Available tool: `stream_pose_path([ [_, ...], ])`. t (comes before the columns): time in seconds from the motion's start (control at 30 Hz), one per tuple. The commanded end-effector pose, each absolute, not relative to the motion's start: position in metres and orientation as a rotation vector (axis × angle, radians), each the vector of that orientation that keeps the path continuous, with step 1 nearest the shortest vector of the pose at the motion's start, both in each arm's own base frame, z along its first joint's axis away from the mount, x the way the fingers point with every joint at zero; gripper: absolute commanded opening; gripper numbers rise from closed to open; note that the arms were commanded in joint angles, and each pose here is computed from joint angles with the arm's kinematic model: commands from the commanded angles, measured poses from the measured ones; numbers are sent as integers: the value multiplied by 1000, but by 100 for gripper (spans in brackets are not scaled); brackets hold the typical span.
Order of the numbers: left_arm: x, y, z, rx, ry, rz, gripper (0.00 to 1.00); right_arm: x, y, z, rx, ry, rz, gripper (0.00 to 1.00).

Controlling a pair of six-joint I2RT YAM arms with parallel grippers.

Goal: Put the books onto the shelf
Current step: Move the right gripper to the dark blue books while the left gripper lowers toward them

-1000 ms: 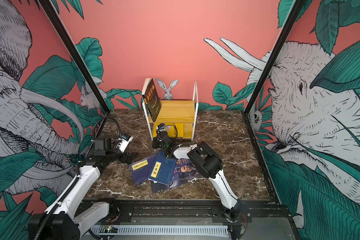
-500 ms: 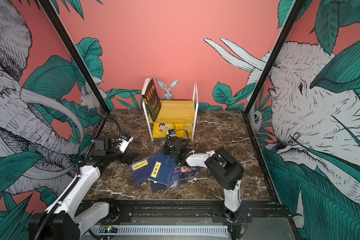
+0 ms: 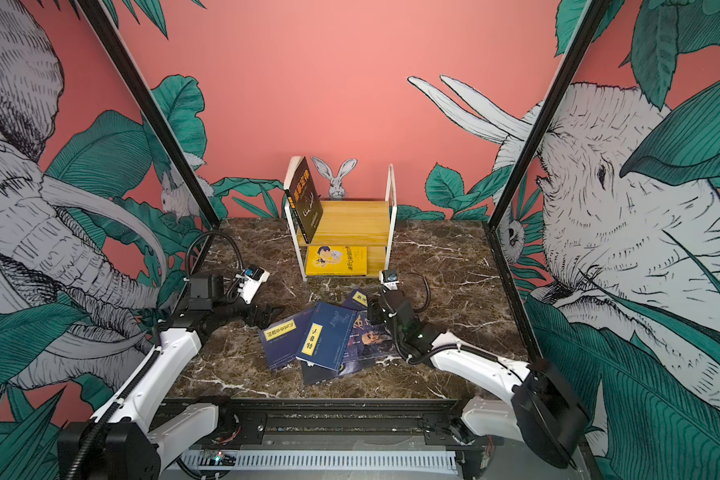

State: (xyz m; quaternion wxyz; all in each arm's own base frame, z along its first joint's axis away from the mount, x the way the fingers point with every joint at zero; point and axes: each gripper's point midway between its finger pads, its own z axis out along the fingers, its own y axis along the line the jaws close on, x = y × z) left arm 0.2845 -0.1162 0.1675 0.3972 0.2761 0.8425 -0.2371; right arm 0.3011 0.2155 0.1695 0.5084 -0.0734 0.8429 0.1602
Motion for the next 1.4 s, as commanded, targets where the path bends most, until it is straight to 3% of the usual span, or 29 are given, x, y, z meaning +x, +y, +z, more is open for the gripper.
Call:
stream_pose_path([
  [0.0, 284, -136, 189, 602, 2099, -857, 99, 289, 198, 159, -173, 2061, 362, 68],
  [0.1, 283, -146, 184, 517, 2128, -1022, 98, 277, 200, 151, -159, 2088, 449, 72],
  [0.33, 284, -153, 168, 359, 2148, -1160, 92, 253, 219, 131, -76, 2182, 680, 75],
  [0.67, 268, -184, 127, 484, 2282, -1151, 90, 233, 248, 97, 103, 2325, 854, 71],
  [0.9, 266, -194, 106, 499, 2376, -1125, 68, 225, 280, 81, 158, 2377, 994, 66],
  [1.37, 260, -205, 72, 524, 2503, -1109, 51, 227, 319, 55, 194, 2466, 1073, 64],
])
